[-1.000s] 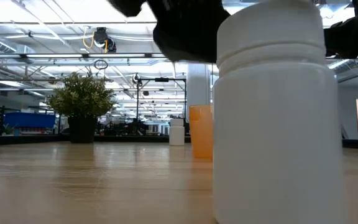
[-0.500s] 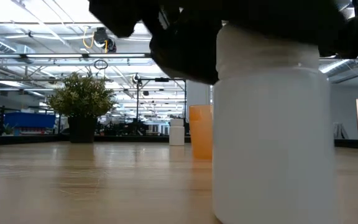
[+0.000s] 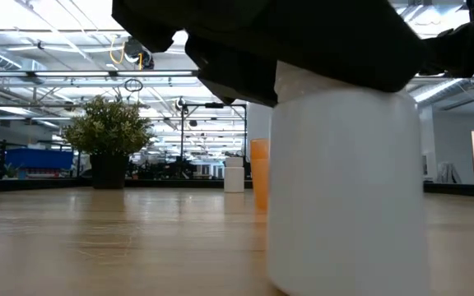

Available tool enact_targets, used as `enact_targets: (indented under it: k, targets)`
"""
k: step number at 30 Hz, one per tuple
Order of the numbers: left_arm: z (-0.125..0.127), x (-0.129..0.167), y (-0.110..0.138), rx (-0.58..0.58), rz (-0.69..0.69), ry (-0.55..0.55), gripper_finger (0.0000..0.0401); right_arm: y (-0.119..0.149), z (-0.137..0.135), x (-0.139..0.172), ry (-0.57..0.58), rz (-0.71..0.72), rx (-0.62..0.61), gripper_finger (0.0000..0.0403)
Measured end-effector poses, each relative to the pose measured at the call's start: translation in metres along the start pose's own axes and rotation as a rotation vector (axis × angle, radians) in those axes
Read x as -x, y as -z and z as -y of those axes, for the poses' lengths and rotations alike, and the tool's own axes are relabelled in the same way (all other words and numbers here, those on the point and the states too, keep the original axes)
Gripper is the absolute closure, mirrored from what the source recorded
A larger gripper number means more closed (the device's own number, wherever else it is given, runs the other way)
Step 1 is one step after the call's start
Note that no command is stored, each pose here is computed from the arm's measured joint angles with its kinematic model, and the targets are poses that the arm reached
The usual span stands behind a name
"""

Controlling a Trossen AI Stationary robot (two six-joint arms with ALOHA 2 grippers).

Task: Pick and place pill bottles into a basket
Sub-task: Put the bottom white medicine bottle into the orange bin

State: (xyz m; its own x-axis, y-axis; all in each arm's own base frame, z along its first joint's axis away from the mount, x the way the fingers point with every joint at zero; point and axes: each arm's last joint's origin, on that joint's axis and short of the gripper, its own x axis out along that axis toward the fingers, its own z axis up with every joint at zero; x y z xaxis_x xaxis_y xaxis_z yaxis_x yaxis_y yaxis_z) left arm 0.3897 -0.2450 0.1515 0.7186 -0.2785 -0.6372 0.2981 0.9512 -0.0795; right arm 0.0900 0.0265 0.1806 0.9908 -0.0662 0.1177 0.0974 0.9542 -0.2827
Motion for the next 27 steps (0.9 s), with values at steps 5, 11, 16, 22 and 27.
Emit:
enact_targets:
  k: [5,11,16,22,27]
  targets:
    - [0.0,0.001,-0.001,-0.015,0.007,-0.002,0.0233,0.0,0.0,0.0,0.0,0.0,0.0,0.0399]
    - [0.0,0.011,-0.009,-0.067,0.024,-0.001,0.0225,0.0,0.0,0.0,0.0,0.0,0.0,0.0399]
    - [0.0,0.026,-0.02,-0.088,0.05,-0.021,0.0238,0.0,0.0,0.0,0.0,0.0,0.0,0.0399]
    - [-0.004,0.05,-0.039,-0.127,0.112,-0.094,0.0238,0.0,0.0,0.0,0.0,-0.001,0.0,0.0399]
    - [-0.019,0.073,-0.052,-0.132,0.121,-0.186,0.0211,0.0,0.0,0.0,0.0,0.0,0.0,0.0399]
